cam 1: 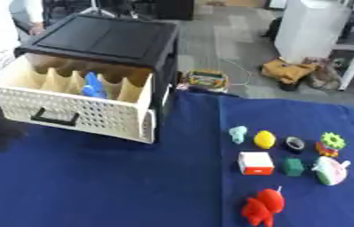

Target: Pick up objects from table and place into drawer.

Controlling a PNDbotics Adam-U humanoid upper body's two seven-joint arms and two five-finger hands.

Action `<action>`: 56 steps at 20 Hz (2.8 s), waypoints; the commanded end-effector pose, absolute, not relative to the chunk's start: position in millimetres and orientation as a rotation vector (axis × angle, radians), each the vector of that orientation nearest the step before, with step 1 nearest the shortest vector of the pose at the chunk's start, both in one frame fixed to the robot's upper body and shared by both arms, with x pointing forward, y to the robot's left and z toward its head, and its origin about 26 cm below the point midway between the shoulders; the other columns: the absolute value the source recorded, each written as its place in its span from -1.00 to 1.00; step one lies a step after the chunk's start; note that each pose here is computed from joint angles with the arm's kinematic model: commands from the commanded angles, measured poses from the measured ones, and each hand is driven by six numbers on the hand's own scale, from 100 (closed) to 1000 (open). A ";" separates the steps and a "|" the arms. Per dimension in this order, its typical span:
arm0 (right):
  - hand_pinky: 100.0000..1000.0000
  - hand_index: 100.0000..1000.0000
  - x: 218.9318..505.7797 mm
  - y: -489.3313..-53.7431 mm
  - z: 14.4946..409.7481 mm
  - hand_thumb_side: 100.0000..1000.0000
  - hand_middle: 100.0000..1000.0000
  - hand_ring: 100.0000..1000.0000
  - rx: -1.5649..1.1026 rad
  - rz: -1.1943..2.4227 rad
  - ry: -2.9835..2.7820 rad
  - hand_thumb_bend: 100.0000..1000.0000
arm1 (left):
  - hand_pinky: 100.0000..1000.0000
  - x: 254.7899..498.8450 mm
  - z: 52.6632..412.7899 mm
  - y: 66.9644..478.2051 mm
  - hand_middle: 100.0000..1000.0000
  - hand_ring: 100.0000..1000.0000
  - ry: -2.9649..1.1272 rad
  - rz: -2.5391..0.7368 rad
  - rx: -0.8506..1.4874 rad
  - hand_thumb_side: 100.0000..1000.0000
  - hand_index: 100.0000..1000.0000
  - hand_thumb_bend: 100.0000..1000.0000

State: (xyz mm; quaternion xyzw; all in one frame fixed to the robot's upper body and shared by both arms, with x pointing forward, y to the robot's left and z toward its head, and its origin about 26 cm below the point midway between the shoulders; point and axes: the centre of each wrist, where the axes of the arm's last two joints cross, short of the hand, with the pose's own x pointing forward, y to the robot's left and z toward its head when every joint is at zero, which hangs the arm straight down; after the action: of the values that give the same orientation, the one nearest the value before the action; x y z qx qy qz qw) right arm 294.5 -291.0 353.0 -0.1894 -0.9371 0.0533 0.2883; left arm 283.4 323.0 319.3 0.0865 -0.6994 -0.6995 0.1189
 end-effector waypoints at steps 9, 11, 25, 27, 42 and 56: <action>0.19 0.48 288.5 -294.2 358.9 0.58 -0.17 0.25 -0.515 0.133 -2.533 -1.00 | -0.51 291.7 314.2 313.3 -0.09 -0.31 -1.533 -2.816 0.258 1.00 0.70 -1.00; 0.19 0.48 288.7 -293.8 358.8 0.58 -0.17 0.25 -0.510 0.130 -2.534 -1.00 | -0.49 299.5 309.5 316.8 -0.03 -0.18 -1.494 -2.806 0.270 1.00 0.70 -1.00; 0.20 0.48 289.9 -292.6 356.6 0.56 -0.18 0.24 -0.474 0.099 -2.533 -1.00 | -0.46 350.0 284.8 340.3 0.01 -0.07 -1.286 -2.719 0.419 1.00 0.74 -1.00; 0.20 0.48 289.9 -292.7 356.5 0.56 -0.18 0.24 -0.470 0.096 -2.534 -1.00 | -0.46 354.7 280.9 341.1 0.01 -0.07 -1.253 -2.718 0.434 1.00 0.74 -1.00; 0.19 0.47 290.8 -293.1 354.2 0.54 -0.18 0.24 -0.447 0.041 -2.530 -1.00 | -0.44 387.0 262.2 357.3 0.15 0.00 -1.102 -2.640 0.509 1.00 0.84 -1.00; 0.19 0.47 291.9 -292.6 351.1 0.54 -0.19 0.24 -0.428 0.017 -2.515 -1.00 | -0.46 407.0 268.0 359.4 0.04 -0.04 -1.143 -2.564 0.565 1.00 0.77 -1.00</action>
State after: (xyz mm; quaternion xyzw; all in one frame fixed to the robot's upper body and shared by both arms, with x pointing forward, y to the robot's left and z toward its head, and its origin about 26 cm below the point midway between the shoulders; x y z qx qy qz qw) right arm 298.0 -291.1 342.0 -0.1580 -0.9386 0.0065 0.3067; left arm 407.8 354.5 252.5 0.2636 -0.5401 -0.7553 0.2613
